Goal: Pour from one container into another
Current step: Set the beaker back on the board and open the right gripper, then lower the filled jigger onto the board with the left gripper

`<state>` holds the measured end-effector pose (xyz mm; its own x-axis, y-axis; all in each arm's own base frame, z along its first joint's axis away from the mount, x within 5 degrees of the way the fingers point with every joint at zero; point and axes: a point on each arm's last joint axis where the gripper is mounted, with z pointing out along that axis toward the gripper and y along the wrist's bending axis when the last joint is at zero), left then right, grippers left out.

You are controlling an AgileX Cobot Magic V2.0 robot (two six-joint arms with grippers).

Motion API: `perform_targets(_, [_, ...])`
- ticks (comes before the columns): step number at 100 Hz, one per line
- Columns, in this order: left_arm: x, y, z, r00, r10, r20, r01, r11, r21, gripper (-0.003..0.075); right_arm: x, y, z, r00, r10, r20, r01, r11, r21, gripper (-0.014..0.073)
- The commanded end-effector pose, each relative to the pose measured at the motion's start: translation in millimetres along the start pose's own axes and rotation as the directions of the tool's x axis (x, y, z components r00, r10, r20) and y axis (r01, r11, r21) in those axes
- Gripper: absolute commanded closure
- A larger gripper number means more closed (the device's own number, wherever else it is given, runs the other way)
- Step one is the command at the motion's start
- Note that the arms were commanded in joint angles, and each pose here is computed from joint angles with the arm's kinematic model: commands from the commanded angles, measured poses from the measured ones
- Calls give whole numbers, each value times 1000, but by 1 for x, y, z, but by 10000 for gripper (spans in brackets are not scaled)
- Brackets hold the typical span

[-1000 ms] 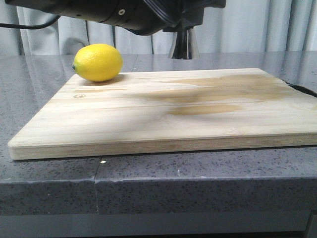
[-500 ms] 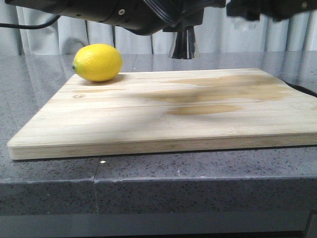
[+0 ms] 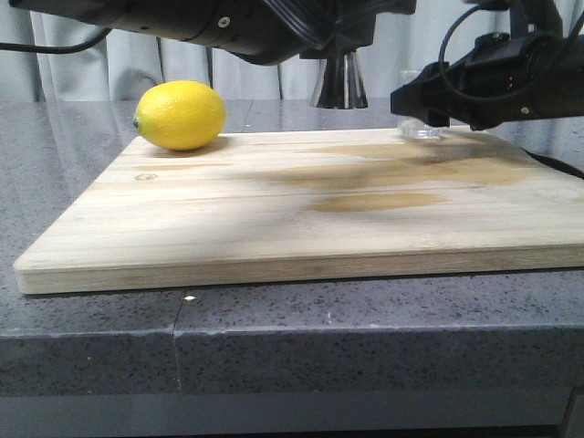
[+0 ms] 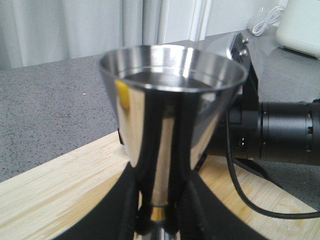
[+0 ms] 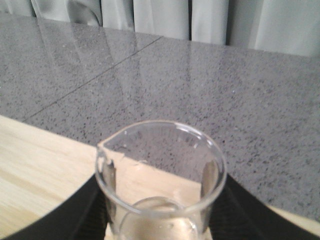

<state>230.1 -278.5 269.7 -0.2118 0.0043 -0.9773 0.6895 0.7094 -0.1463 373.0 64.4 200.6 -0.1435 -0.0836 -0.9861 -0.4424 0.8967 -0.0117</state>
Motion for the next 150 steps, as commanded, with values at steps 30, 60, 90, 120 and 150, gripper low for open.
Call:
perform_targets(30, [-33, -5, -9, 987, -8, 161, 6, 1000, 16, 680, -20, 0, -1, 990, -1, 139, 5, 1000, -25, 306])
perform_targets(60, [-33, -5, -9, 987, -8, 161, 6, 1000, 16, 680, -23, 1, -2, 986, -2, 165, 8, 999, -34, -64])
perform_targets(90, [-33, -5, -9, 987, -8, 161, 6, 1000, 16, 680, -50, 4, -10, 955, -91, 281, 103, 994, -29, -69])
perform_targets(120, [-33, -3, -9, 987, -6, 163, 5, 1000, 9, 680, -121, 9, -40, 871, -167, 462, 177, 984, 21, -69])
perform_targets(150, [-38, 28, -9, 979, 12, 205, 3, 997, -75, 680, -191, 30, -105, 724, -245, 645, 253, 964, 82, -69])
